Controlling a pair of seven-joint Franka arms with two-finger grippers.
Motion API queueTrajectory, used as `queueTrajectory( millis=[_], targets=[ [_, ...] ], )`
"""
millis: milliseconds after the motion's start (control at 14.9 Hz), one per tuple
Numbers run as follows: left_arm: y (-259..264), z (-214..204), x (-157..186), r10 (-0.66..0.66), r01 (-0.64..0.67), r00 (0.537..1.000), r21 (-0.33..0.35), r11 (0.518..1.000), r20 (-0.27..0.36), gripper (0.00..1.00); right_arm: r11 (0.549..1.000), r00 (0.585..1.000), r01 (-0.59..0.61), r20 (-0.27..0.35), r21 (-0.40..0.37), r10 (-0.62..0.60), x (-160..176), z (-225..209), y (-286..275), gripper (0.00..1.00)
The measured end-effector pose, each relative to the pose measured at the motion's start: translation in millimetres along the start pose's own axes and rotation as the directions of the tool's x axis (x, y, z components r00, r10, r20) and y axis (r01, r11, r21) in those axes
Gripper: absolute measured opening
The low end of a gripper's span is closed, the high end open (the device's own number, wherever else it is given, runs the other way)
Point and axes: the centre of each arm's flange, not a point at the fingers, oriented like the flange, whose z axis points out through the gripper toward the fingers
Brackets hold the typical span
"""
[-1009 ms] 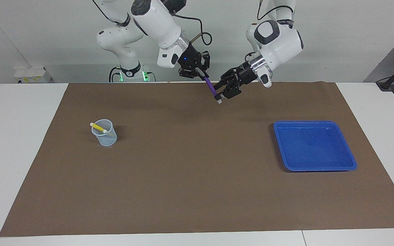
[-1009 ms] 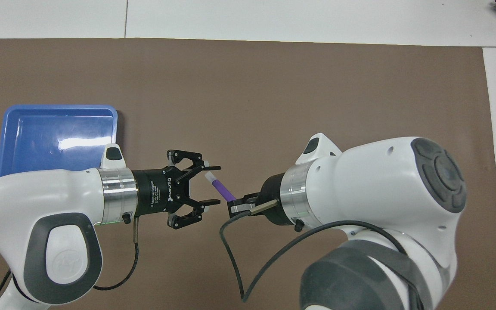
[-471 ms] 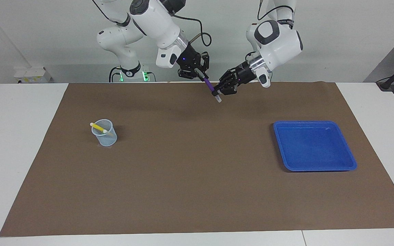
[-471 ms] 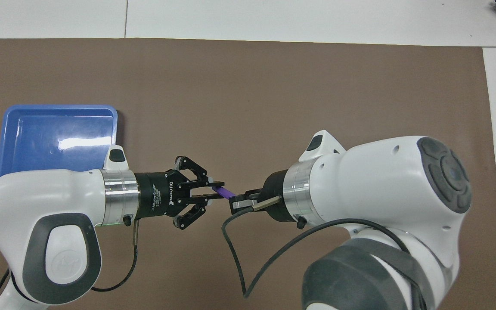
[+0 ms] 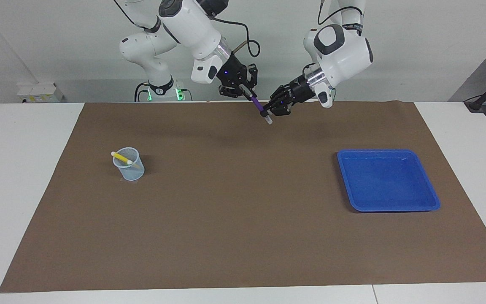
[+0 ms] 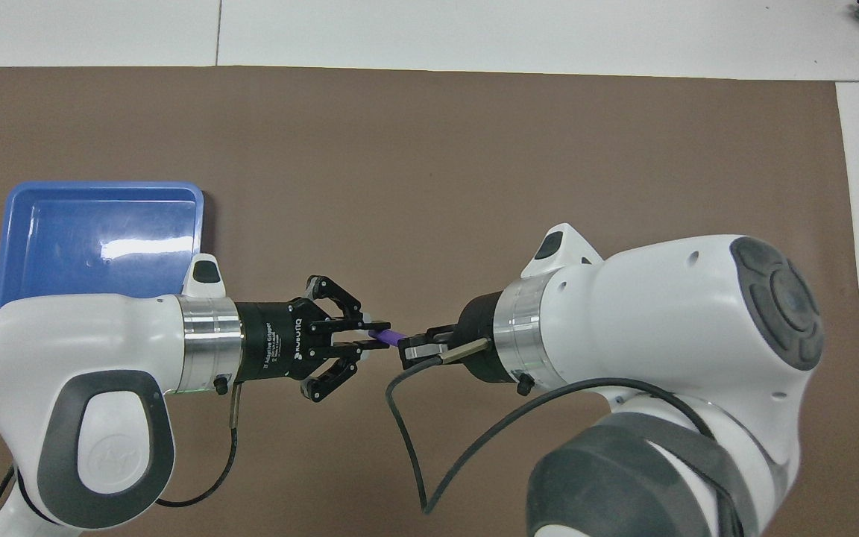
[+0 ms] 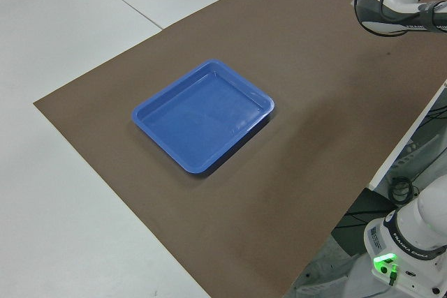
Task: Right arm passes pens to left for tray arrangement
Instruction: 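Carry the purple pen to the tray with the left gripper while the right gripper withdraws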
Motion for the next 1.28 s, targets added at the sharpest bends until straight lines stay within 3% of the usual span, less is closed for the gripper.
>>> queueTrajectory(
  millis=[269, 538, 875, 1009, 1211, 1278],
  targets=[
    [1, -2, -2, 0.001, -0.001, 1.0, -0.002, 1.0, 0.002, 0.19, 1.0, 1.0, -0.002, 0.004, -0.001, 0.002, -1, 1, 1, 0.21],
    [1, -5, -5, 0.015, -0.015, 1.0, -0.004, 1.0, -0.004, 0.19, 1.0, 1.0, -0.009, 0.006, -0.004, 0.009, 0, 3, 5, 0.59],
    [-1, -9, -1, 0.135, -0.131, 0.989, 0.071, 0.989, -0.066, 0.19, 0.999, 0.999, -0.041, -0.016, -0.005, 0.041, 9, -8, 22, 0.6],
    [-3, -14, 4, 0.261, -0.249, 0.962, 0.134, 0.959, -0.083, 0.19, 0.998, 0.997, -0.063, -0.042, -0.005, 0.063, 19, -22, 42, 0.6],
    [-6, -19, 8, 0.472, -0.432, 0.874, 0.26, 0.863, -0.112, 0.19, 0.996, 0.993, -0.092, -0.078, -0.02, 0.09, 33, -45, 82, 0.64],
    [-7, -20, 9, 0.529, -0.478, 0.841, 0.3, 0.826, -0.117, 0.19, 0.994, 0.993, -0.097, -0.077, -0.054, 0.093, 35, -50, 96, 0.72]
  ],
)
